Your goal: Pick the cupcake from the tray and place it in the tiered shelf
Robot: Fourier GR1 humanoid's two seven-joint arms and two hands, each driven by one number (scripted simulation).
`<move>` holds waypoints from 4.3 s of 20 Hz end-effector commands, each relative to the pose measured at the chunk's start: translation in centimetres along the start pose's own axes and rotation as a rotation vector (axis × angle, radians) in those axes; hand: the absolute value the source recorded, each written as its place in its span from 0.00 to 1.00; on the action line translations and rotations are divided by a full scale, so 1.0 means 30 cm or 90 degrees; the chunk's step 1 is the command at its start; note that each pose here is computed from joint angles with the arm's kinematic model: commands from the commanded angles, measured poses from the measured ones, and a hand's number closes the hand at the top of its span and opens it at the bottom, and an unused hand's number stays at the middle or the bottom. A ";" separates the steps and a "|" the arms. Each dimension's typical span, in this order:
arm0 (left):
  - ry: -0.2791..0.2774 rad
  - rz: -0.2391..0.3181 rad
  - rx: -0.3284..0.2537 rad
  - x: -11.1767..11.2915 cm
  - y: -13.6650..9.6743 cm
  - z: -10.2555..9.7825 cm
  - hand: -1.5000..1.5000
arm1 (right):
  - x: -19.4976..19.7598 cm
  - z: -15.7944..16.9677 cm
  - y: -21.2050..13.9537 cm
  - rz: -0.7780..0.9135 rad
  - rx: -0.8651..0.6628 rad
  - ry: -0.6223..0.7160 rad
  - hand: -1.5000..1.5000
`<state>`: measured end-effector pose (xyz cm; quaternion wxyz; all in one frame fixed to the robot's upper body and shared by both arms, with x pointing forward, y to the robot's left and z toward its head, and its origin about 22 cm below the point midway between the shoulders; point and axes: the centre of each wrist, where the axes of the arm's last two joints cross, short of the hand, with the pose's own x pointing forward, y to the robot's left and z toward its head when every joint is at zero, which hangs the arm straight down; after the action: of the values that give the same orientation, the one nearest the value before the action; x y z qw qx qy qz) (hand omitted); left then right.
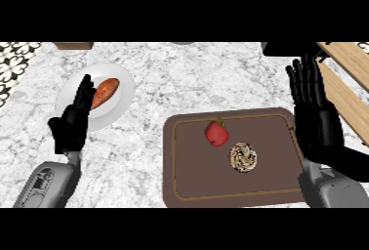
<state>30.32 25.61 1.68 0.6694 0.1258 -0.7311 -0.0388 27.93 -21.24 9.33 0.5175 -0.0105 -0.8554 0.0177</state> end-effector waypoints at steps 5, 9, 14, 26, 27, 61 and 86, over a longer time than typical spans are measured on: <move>0.010 0.042 -0.063 0.117 0.016 -0.061 0.50 | 0.021 -0.175 0.011 -0.022 0.338 0.000 1.00; 0.044 0.076 -0.104 0.112 0.002 -0.047 0.50 | -0.146 -0.167 -0.072 -0.056 0.287 0.215 0.00; 0.067 0.091 -0.097 0.125 0.030 -0.059 0.50 | -0.118 -0.275 -0.161 -0.220 0.431 0.132 0.00; 0.088 0.093 -0.076 0.121 0.097 -0.034 0.50 | 0.251 -0.424 -0.153 0.296 0.794 0.145 0.00; 0.091 0.087 -0.084 0.103 0.094 -0.025 0.50 | 0.299 -0.427 -0.092 0.357 0.797 0.104 0.00; 0.080 0.080 -0.068 0.134 0.057 -0.014 0.50 | 0.123 -0.003 0.218 0.816 0.842 0.113 0.00; 0.083 0.100 -0.068 0.136 0.074 -0.034 0.50 | -0.187 0.094 0.246 0.789 0.853 0.150 0.00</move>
<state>30.26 27.84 6.08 0.7202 0.0358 -0.6925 -0.0217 28.51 -15.14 4.98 0.3977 -0.1726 -0.4625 0.7734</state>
